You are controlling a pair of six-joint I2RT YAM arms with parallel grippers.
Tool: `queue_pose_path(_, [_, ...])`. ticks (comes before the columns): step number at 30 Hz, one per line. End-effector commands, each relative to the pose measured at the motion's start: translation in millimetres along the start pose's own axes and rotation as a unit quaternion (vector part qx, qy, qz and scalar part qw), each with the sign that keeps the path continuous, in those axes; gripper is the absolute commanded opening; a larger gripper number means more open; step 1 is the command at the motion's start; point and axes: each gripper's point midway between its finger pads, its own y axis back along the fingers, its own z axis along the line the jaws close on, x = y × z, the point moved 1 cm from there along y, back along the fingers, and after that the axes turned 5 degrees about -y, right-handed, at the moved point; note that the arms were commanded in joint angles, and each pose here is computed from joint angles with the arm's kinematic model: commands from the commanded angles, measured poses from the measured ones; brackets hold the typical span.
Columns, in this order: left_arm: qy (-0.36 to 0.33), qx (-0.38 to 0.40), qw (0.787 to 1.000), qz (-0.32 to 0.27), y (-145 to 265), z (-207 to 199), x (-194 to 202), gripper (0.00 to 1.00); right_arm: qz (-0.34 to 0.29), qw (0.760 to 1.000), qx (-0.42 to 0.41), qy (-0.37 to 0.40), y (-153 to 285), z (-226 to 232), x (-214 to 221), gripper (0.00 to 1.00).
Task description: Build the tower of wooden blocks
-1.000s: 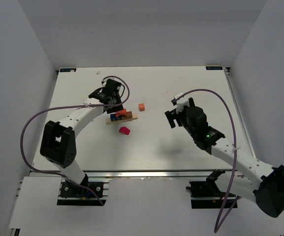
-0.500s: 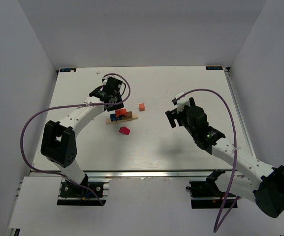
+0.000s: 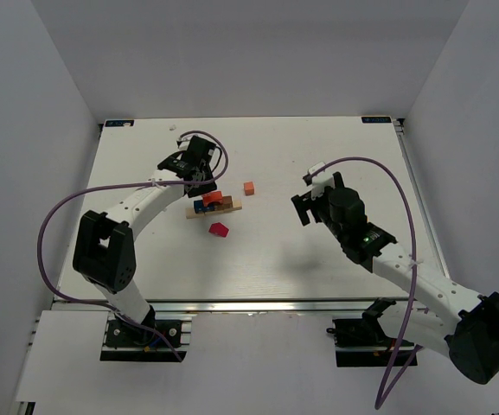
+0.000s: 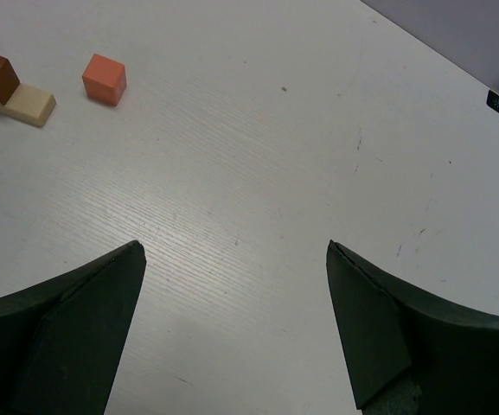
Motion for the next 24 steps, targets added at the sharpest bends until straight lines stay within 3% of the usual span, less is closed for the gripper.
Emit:
queue_pose_path(1, [0.012, 0.002, 1.0, -0.012, 5.4, -4.6, -7.9, 0.16, -0.016, 1.0, 0.01, -0.011, 3.2, -5.3, -6.2, 0.89])
queue_pose_path(10, [0.01, 0.006, 1.0, -0.019, 6.1, -7.5, -6.6, 0.23, -0.021, 1.0, 0.003, -0.014, 5.1, -3.6, -8.3, 0.89])
queue_pose_path(24, [0.013, -0.04, 0.999, -0.018, 3.5, 2.9, -4.3, 0.22, -0.017, 1.0, -0.001, -0.017, 3.6, -3.2, -5.8, 0.89])
